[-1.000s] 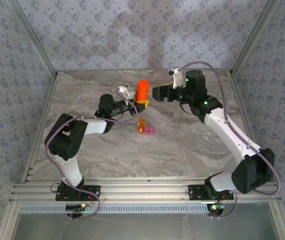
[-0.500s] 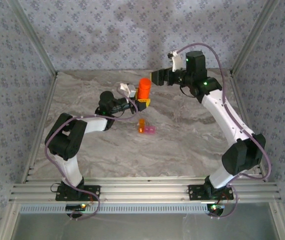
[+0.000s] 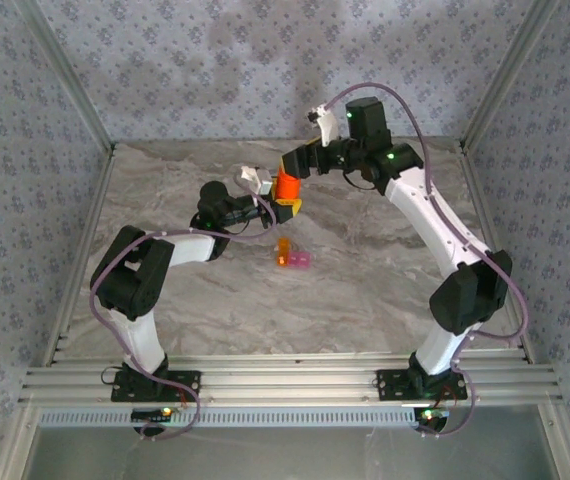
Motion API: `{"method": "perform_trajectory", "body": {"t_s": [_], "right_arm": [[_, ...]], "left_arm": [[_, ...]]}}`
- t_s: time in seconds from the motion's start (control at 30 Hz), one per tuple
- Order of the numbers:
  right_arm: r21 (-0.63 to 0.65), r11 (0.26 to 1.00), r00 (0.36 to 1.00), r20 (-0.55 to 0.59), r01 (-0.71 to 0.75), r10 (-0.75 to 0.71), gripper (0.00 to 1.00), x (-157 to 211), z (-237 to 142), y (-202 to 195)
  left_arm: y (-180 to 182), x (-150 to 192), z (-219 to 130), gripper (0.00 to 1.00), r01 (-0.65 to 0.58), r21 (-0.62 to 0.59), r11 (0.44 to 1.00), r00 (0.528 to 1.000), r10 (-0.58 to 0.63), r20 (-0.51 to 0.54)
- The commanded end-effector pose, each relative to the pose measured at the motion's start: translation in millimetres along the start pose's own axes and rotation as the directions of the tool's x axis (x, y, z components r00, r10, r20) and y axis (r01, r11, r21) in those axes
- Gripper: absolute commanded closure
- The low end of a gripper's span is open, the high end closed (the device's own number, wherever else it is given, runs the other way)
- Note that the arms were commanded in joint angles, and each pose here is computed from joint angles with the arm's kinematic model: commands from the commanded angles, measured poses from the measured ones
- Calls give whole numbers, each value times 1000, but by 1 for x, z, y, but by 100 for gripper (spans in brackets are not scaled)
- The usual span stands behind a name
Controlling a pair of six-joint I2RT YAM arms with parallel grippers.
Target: Sort the pills into containers
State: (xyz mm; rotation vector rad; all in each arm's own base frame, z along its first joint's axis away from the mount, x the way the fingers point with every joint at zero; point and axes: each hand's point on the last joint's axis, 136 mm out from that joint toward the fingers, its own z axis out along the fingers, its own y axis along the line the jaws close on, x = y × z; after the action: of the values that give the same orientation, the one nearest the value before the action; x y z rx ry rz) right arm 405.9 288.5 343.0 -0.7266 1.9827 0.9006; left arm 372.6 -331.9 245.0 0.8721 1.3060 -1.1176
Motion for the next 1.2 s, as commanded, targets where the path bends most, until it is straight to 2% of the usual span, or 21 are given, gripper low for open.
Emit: {"method": "perform_trajectory", "body": {"t_s": [0.0,0.4,0.63,0.93,1.07,1.17], "right_arm": [[-10,1000,1000,-9,29,-29,15,-3,1,4],[-23,999,999,-30,36,-36,23,2,15,10],[-37,999,999,-40,23,-24,34,5,18,11],[-41,999,998,-56,10,-13,54,14,24,10],[-21,1000,998,-57,-8,7,58,22,28,8],[32,998,997,-66,-46,48,60,35,36,-1]], "left_arm": [[-3,-13,4,100,-24,33,999,999,23,28],[-3,-12,4,100,-21,33,999,999,21,26],[-2,-13,4,100,-22,29,999,999,21,27],[-2,-14,3,100,-28,21,999,999,28,30],[3,-16,1,100,-37,-20,999,998,38,41],[11,-19,-5,100,-64,-97,993,996,70,57]]}}
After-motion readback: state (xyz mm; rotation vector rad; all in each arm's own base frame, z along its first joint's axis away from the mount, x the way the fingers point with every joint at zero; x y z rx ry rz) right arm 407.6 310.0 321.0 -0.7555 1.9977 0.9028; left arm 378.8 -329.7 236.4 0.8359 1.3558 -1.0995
